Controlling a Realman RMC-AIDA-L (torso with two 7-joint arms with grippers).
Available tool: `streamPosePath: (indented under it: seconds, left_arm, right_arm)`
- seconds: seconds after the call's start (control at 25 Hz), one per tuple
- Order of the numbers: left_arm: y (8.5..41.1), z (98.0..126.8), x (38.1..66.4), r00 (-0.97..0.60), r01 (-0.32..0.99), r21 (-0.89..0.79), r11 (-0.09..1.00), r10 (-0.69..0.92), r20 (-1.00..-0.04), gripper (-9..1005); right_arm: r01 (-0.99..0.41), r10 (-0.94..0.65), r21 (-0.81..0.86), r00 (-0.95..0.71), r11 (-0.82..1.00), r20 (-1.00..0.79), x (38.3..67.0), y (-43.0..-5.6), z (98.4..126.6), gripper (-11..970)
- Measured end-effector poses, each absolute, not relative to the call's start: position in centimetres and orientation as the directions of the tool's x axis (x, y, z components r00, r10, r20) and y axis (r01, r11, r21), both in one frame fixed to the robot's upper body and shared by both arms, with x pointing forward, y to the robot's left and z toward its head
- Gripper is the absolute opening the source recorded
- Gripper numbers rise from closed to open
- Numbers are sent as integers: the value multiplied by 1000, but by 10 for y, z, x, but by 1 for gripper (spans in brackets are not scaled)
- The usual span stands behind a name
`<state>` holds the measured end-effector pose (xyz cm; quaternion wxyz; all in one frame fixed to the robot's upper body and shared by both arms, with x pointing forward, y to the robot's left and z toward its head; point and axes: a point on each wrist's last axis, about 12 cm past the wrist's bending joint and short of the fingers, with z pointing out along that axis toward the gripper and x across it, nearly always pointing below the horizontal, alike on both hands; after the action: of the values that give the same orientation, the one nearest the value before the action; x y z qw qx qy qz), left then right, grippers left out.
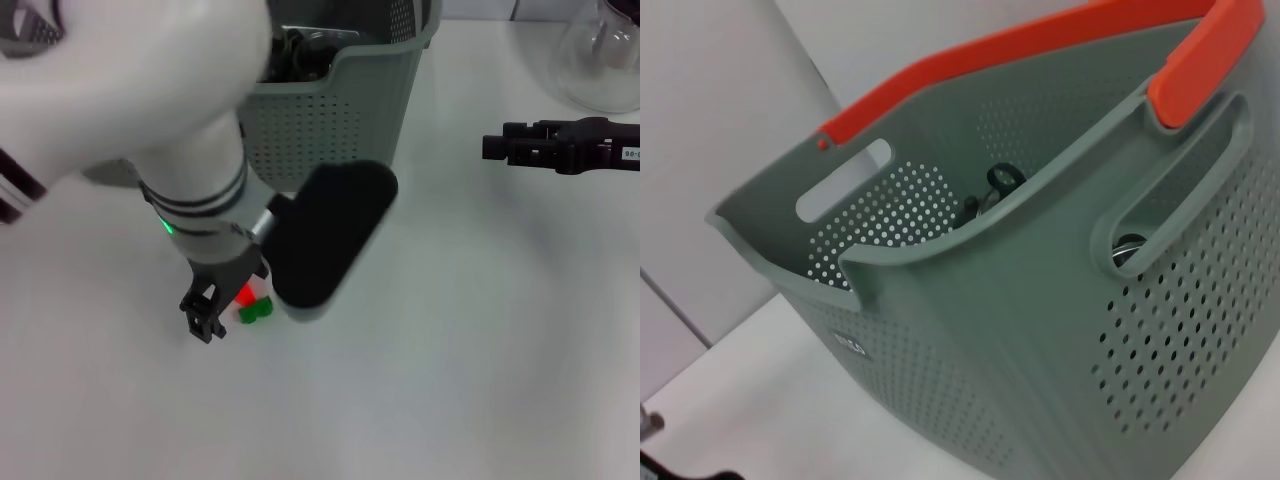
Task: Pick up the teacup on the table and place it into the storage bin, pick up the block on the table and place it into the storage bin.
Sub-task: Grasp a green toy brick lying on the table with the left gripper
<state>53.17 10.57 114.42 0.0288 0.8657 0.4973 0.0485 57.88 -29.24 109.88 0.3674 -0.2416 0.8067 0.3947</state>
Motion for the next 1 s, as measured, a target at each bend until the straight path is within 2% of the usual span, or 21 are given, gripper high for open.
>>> streamPosePath:
  seconds: [0.28, 1.0]
  left_arm:
    - [96, 1138, 533, 571, 809, 115, -577, 817, 83, 810]
    - [86, 1123, 526, 665, 730, 106, -675, 737, 121, 801]
  right_arm:
    - [-678, -98, 456, -612, 576, -785, 580, -292, 1099, 597]
    - [-667, -84, 459, -614, 587, -785, 580, -292, 1097, 597]
